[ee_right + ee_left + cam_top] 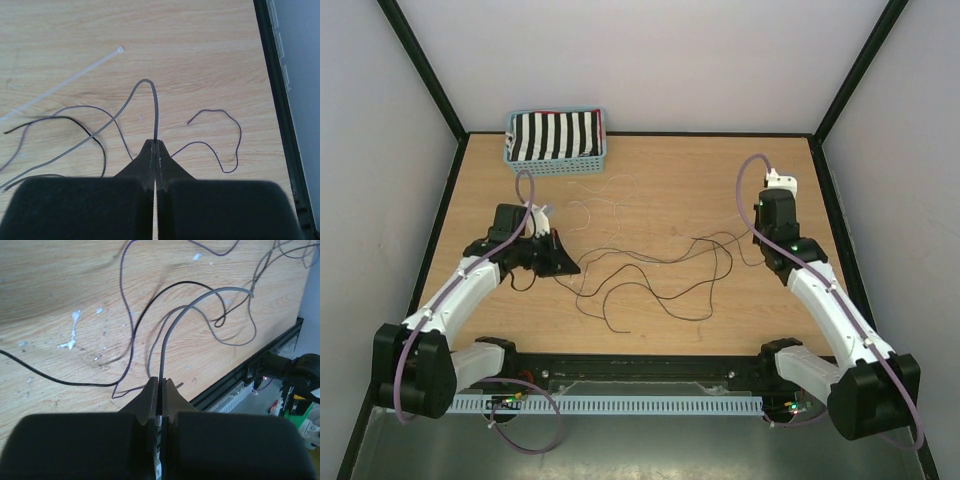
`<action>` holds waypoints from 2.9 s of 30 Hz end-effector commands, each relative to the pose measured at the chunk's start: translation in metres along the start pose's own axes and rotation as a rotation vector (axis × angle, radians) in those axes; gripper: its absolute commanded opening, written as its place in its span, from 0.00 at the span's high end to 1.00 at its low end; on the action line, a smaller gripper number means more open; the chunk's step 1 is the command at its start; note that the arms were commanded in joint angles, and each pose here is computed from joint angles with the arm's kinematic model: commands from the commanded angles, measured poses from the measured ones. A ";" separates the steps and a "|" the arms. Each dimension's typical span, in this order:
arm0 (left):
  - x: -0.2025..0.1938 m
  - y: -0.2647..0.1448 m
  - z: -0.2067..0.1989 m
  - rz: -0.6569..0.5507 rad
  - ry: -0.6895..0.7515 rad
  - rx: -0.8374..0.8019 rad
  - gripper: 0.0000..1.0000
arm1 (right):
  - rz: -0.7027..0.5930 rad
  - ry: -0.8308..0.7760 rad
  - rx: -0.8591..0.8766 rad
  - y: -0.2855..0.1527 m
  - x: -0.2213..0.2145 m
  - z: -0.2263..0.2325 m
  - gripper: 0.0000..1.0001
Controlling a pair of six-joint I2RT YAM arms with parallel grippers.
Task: Zip-tie the wires
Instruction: Straighten the cable at the center of the board.
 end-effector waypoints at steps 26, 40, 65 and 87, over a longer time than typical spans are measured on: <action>-0.031 0.052 0.039 0.134 -0.043 0.203 0.80 | 0.072 0.032 -0.066 0.055 -0.045 0.006 0.94; -0.020 0.033 0.031 0.090 0.002 0.255 0.58 | 0.038 0.034 -0.053 0.047 -0.030 0.002 0.49; 0.119 0.042 -0.068 -0.141 0.395 0.098 0.27 | 0.044 0.183 0.497 0.009 0.029 0.069 0.13; 0.173 0.227 -0.068 0.061 0.766 -0.041 0.31 | -0.082 0.225 0.494 0.003 0.044 0.065 0.13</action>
Point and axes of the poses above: each gripper's point midway between its finger pads, its own y axis out along the fingers, its own z axis along the line the jaws close on, x = y × z, the point moved 7 cm from there along -y, back along the fingers, and after that the axes turned 8 degrees about y, right-handed, at the moved point
